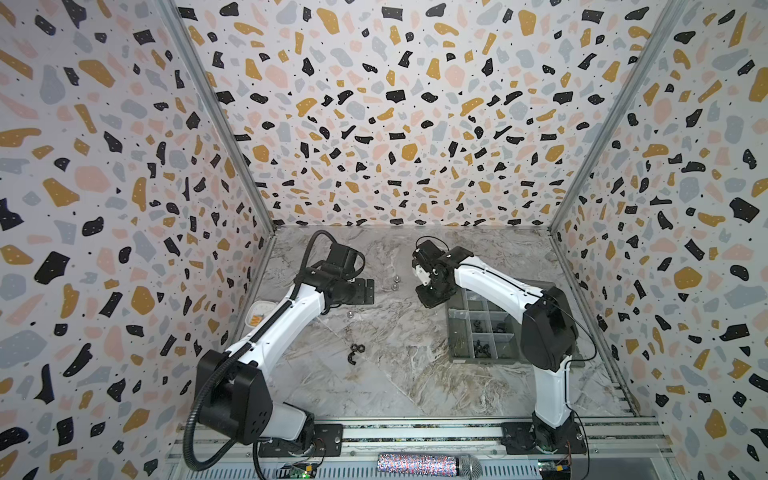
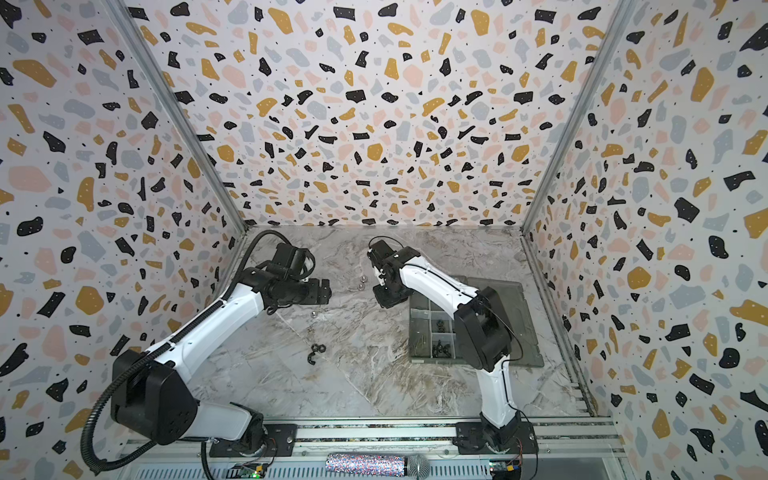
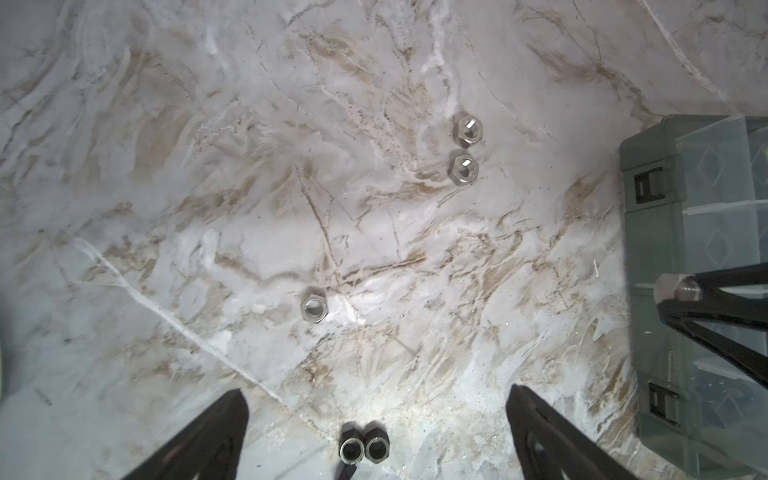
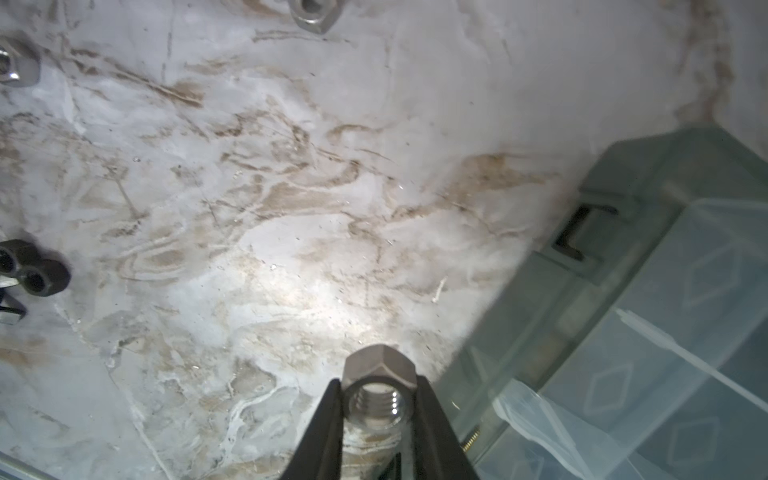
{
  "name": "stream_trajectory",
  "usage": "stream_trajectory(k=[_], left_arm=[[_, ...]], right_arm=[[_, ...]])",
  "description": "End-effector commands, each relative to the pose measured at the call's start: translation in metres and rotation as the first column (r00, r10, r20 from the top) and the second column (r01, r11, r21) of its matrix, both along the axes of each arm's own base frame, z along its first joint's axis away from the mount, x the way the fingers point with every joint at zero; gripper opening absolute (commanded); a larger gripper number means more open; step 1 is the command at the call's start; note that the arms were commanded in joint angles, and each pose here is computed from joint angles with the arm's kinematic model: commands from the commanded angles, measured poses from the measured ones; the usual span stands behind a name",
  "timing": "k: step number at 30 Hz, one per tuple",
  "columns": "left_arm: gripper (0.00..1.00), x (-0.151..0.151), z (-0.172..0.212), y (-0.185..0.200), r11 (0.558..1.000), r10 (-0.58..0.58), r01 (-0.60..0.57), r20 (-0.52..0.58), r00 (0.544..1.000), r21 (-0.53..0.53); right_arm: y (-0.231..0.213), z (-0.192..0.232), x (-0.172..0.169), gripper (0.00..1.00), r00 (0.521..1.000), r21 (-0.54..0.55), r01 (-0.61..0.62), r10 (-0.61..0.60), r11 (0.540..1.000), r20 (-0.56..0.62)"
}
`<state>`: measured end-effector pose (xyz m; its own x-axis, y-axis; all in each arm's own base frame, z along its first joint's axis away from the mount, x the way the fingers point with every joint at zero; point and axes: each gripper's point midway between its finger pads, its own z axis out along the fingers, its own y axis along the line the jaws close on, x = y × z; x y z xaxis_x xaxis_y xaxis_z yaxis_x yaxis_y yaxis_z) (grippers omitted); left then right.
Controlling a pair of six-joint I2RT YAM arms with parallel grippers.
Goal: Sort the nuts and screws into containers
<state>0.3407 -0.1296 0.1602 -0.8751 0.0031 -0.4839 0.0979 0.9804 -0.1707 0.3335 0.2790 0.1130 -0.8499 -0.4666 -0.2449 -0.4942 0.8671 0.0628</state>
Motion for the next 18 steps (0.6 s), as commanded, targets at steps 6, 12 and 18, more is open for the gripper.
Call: stream_trajectory(k=[6,12,18], left_arm=[[0.98,0.031,0.009,-0.050,0.992,-0.068,0.073,0.046,0.997,-0.101],[0.97,0.044,-0.002,-0.084,0.986,-0.136,0.137,0.013,0.991,-0.092],[0.97,0.050,-0.008,-0.115,0.976,-0.206,0.204,-0.012,0.979,-0.082]], right_arm=[[-0.067,0.023,-0.034,0.20,0.992,-0.037,0.128,-0.128,0.991,0.008],[-0.111,0.022,-0.064,0.19,0.977,-0.055,0.213,-0.213,0.976,-0.007],[-0.149,0.014,-0.094,0.20,0.951,-0.059,0.305,-0.307,0.950,-0.031]])
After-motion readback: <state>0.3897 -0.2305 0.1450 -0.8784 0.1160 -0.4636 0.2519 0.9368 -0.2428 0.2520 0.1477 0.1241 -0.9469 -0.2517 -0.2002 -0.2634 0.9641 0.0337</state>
